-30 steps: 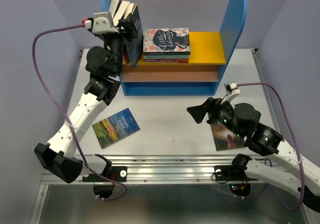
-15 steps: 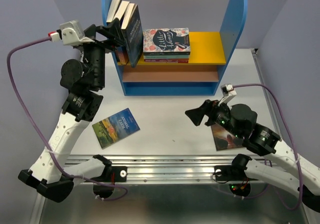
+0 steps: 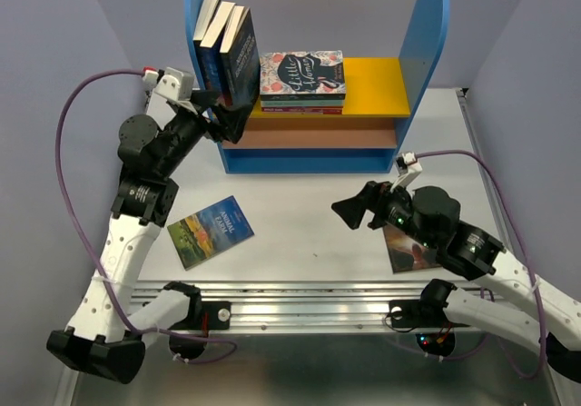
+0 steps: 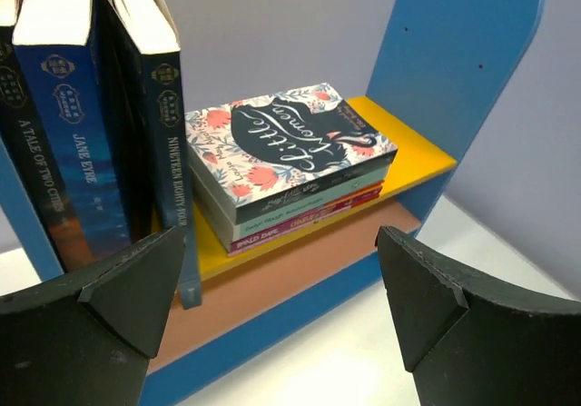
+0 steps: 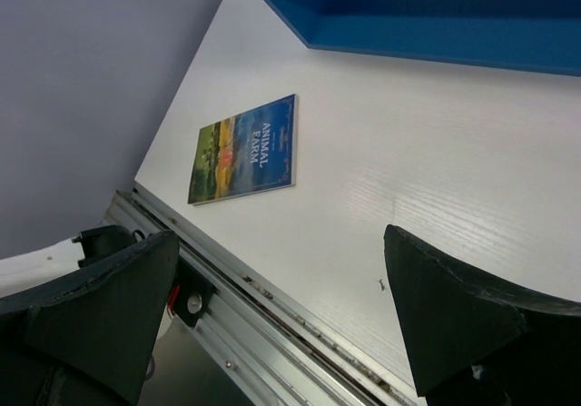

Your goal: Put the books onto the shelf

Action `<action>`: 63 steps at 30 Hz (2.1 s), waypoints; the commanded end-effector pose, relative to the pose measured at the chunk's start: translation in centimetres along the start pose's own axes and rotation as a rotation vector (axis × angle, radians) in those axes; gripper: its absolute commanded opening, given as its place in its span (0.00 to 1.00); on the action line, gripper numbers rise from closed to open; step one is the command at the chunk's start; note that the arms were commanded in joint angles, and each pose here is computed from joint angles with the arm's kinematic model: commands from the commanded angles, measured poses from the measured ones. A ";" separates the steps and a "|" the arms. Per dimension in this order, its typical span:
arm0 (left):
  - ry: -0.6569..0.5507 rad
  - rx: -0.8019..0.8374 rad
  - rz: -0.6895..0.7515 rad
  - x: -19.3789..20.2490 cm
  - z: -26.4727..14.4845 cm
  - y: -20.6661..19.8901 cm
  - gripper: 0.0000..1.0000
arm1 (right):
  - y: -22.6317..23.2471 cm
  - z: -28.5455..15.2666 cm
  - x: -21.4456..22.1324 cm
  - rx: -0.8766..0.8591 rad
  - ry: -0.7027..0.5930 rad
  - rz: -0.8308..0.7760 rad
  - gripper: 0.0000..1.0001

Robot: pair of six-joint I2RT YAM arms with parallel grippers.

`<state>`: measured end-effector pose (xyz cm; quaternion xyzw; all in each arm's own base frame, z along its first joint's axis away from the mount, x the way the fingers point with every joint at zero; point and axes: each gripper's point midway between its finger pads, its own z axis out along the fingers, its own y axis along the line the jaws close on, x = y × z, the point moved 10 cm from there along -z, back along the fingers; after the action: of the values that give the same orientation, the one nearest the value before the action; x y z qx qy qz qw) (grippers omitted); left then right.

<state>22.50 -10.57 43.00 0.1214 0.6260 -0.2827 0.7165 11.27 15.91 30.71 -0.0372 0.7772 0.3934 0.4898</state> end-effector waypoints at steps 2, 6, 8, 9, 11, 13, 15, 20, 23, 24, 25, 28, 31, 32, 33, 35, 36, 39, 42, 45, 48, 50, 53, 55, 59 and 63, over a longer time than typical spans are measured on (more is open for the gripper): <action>0.070 0.363 0.022 -0.6 0.0 2.1 0.99 | 0.5 0.8 -0.2 -0.017 -0.001 0.012 1.00; 0.116 0.458 -0.003 -1.1 0.0 5.7 0.98 | 1.0 1.1 -0.5 -0.035 0.013 -0.005 1.00; 0.117 0.494 0.034 -1.2 0.4 6.2 0.99 | 1.2 1.4 -0.6 -0.035 0.023 -0.018 1.00; 0.116 0.500 0.046 -1.6 0.6 6.2 0.99 | 1.2 1.6 -0.7 -0.034 0.027 -0.022 1.00; 0.124 0.489 0.054 -1.6 1.0 7.0 0.99 | 1.5 1.8 -0.9 -0.043 0.032 -0.026 1.00; 0.133 0.489 0.056 -1.8 1.6 7.5 0.99 | 1.5 2.2 -0.7 -0.039 0.048 -0.031 1.00; 0.141 0.486 0.046 -1.6 2.3 8.1 0.99 | 1.5 2.5 -0.6 -0.039 0.054 -0.032 1.00; 0.146 0.472 0.037 -1.1 3.1 9.0 0.99 | 1.8 2.7 -0.6 -0.058 0.066 -0.032 1.00; 0.118 0.457 0.049 -0.9 3.9 9.8 0.99 | 1.9 2.5 -0.7 -0.067 0.064 -0.032 1.00; 0.108 0.473 0.064 -1.5 4.1 9.6 0.99 | 1.9 2.5 -0.7 -0.072 0.068 -0.031 1.00; 0.114 0.476 0.052 -1.3 4.6 9.9 0.99 | 1.8 2.5 -0.5 -0.073 0.072 -0.029 1.00; 0.097 0.464 0.054 -2.1 5.4 9.9 0.99 | 1.7 2.3 -0.3 -0.072 0.066 -0.017 1.00; 0.074 0.393 0.042 -2.3 6.3 10.2 0.99 | 1.3 2.4 0.0 -0.053 0.065 -0.010 1.00; 0.074 0.395 0.043 -2.4 6.3 10.1 0.99 | 1.3 2.4 0.1 -0.051 0.068 -0.009 1.00; 0.074 0.384 0.040 -2.3 6.4 10.2 0.99 | 1.3 2.5 0.0 -0.052 0.069 -0.009 1.00; 0.074 0.377 0.041 -2.1 6.5 10.2 0.99 | 1.3 2.4 0.0 -0.055 0.069 -0.012 1.00; 0.079 0.364 0.036 -1.9 6.4 10.3 0.99 | 1.4 2.5 0.0 -0.055 0.070 -0.010 1.00; 0.081 0.348 0.034 -1.7 6.2 10.3 0.99 | 1.3 2.4 -0.1 -0.053 0.065 -0.012 1.00; 0.080 0.336 0.024 -1.7 5.9 10.0 0.99 | 1.4 2.5 -0.1 -0.056 0.068 -0.013 1.00; 0.070 0.304 0.014 -1.9 4.7 9.1 0.99 | 1.3 2.5 0.1 -0.058 0.073 -0.012 1.00; 0.041 0.231 0.014 -2.0 3.7 8.4 0.99 | 1.3 2.4 0.2 -0.060 0.079 -0.009 1.00; 0.022 0.182 0.013 -1.8 2.8 7.8 0.99 | 1.3 2.2 0.2 -0.066 0.078 -0.009 1.00; 0.039 0.174 -0.003 -0.9 2.4 7.0 0.99 | 1.2 2.1 0.3 -0.073 0.079 -0.007 1.00; 0.059 0.149 -0.005 -0.4 2.5 7.3 0.99 | 1.2 2.0 0.4 -0.074 0.078 -0.007 1.00; 0.112 0.160 -0.022 0.5 4.0 6.2 0.99 | 1.0 1.9 0.5 -0.070 0.076 -0.004 1.00; 0.142 0.158 -0.011 1.0 5.7 5.7 0.99 | 1.1 1.8 0.4 -0.076 0.073 0.003 1.00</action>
<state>29.74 -8.66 41.13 0.1906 0.6518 -0.3505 0.6450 11.91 17.81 29.67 -0.0718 0.7985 0.3983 0.4457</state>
